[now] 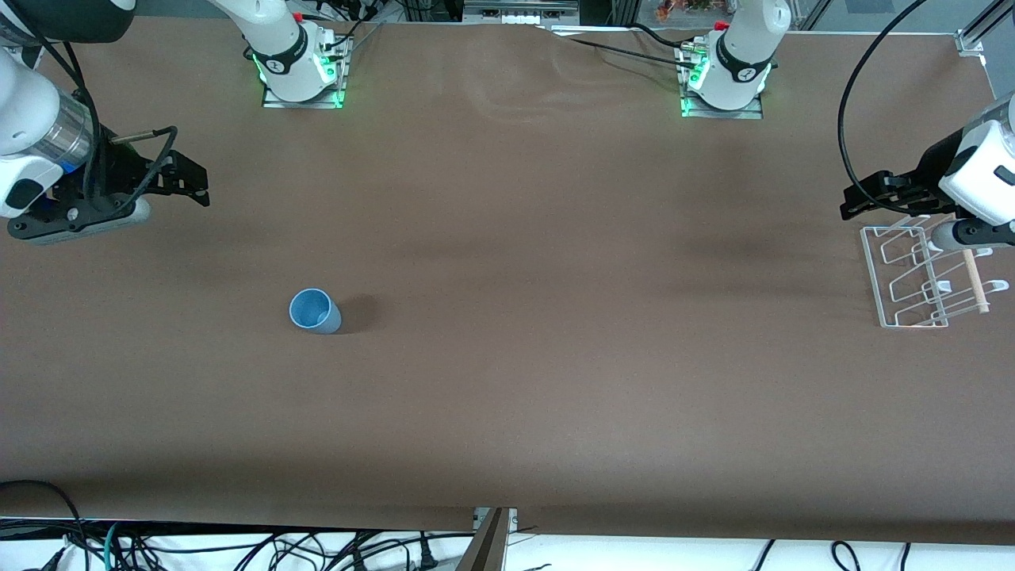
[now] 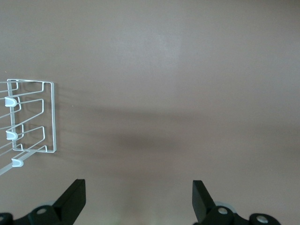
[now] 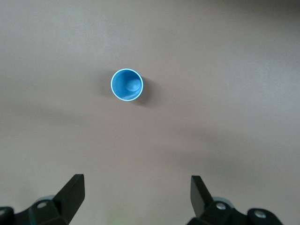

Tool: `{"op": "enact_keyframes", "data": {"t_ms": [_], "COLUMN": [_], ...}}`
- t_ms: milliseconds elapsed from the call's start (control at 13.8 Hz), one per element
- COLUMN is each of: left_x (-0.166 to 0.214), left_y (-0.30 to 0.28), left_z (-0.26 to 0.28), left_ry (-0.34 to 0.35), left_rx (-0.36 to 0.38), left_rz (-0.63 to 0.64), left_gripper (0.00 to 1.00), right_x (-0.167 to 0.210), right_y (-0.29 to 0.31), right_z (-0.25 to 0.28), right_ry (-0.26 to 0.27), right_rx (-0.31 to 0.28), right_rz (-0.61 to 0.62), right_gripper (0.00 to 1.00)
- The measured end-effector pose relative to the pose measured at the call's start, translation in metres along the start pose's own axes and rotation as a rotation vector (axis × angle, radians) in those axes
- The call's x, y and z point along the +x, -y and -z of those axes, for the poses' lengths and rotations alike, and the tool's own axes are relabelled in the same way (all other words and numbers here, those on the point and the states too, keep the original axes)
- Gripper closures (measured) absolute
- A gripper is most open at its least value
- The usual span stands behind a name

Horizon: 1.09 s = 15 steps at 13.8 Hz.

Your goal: Transfer cup to left arm and place on rack

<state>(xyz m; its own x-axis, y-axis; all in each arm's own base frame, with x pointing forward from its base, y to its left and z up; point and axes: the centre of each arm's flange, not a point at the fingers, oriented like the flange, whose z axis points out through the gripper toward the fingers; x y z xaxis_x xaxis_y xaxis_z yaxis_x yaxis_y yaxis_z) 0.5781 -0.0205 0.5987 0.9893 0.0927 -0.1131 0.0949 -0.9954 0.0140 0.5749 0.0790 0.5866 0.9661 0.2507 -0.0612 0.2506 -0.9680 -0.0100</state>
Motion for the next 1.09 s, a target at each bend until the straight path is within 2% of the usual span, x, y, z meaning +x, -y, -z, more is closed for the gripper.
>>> {"op": "enact_keyframes", "data": {"t_ms": [1085], "left_x": [0.0045], "left_y": [-0.0038], "left_z": [-0.0021], "left_ry": [0.002], "left_rx": [0.0], "left_rz": [-0.006], "left_gripper": [0.0], "right_x": [0.0038], "right_y": [-0.0056], "right_z": [-0.0094], "right_ry": [0.011], "right_rx": [0.001], "right_rz": [-0.009], "right_gripper": [0.0]}}
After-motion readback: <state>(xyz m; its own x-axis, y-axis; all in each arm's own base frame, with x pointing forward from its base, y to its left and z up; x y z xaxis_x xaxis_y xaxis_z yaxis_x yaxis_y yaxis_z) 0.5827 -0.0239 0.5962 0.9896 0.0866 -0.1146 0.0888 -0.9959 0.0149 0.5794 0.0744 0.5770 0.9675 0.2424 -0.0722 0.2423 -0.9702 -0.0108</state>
